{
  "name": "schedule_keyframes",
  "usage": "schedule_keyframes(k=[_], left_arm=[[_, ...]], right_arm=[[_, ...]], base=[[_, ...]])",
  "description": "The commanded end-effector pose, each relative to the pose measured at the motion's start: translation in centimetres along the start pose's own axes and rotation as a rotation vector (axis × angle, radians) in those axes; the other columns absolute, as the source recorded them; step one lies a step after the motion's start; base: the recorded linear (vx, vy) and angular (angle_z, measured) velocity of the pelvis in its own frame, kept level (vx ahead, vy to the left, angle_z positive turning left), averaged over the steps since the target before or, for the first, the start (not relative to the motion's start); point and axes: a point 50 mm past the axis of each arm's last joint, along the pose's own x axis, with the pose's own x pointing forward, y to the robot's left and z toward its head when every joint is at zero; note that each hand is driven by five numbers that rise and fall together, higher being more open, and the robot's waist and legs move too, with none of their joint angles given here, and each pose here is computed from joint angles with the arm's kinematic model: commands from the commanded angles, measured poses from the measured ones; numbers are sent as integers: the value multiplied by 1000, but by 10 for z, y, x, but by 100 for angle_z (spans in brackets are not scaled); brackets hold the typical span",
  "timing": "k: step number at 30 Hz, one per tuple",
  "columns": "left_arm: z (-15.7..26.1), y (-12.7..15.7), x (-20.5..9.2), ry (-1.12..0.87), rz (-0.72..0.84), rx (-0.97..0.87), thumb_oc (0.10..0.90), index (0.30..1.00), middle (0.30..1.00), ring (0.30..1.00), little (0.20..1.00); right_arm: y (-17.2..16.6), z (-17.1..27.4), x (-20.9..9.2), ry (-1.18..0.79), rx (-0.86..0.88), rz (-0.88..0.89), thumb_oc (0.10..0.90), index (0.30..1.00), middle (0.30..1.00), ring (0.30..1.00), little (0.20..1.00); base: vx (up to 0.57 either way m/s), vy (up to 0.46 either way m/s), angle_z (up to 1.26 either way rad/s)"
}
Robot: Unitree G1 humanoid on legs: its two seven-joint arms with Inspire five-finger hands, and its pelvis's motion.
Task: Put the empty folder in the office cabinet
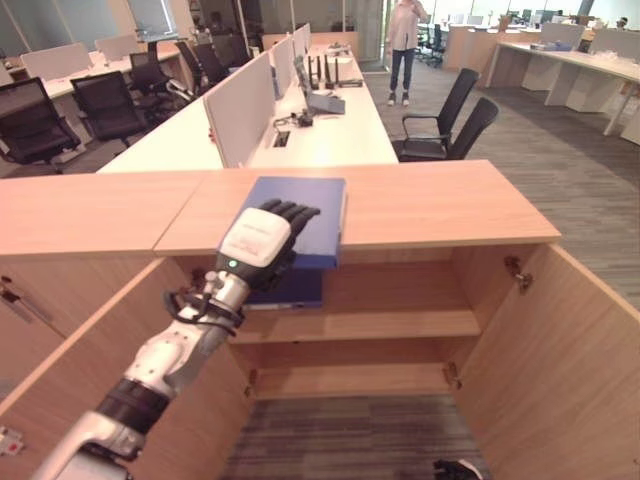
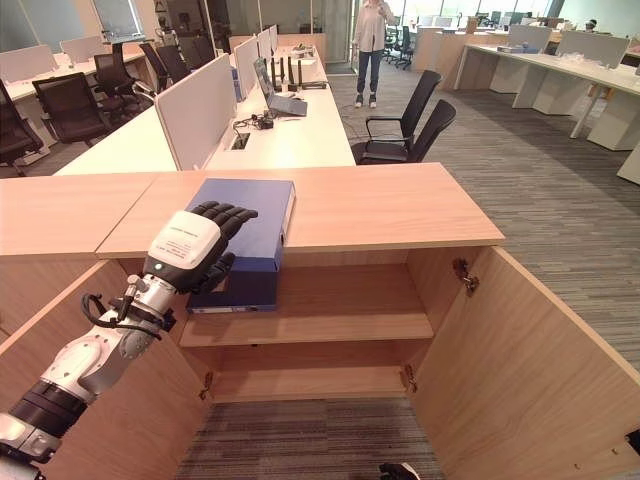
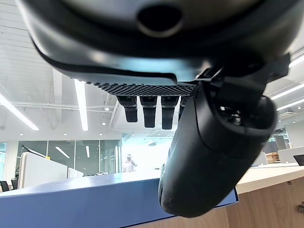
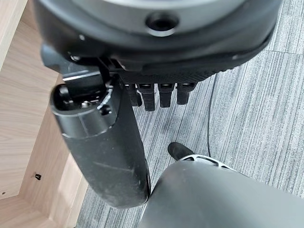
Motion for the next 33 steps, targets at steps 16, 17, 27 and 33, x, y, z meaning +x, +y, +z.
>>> schedule_keyframes(k=[16, 17, 27, 33], left_arm=[[-13, 93, 23, 86, 540, -94, 800, 900, 900, 900, 900], [-12, 96, 20, 93, 578, -132, 800, 900, 900, 900, 900], [4, 120, -19, 8, 711, -302, 800, 900, 900, 900, 900], [13, 111, -28, -43, 615, -377, 800, 900, 900, 900, 900]], right_arm=[[5, -24, -2, 101, -75, 11, 800, 900, 900, 900, 900], [6, -24, -2, 102, -70, 10, 800, 900, 900, 900, 900], [8, -31, -3, 125, -37, 24, 800, 900, 900, 900, 900], [7, -31, -3, 124, -29, 27, 800, 900, 900, 900, 900]], base=[[0, 0, 0], [0, 0, 0], [0, 3, 2], [-1, 4, 7]])
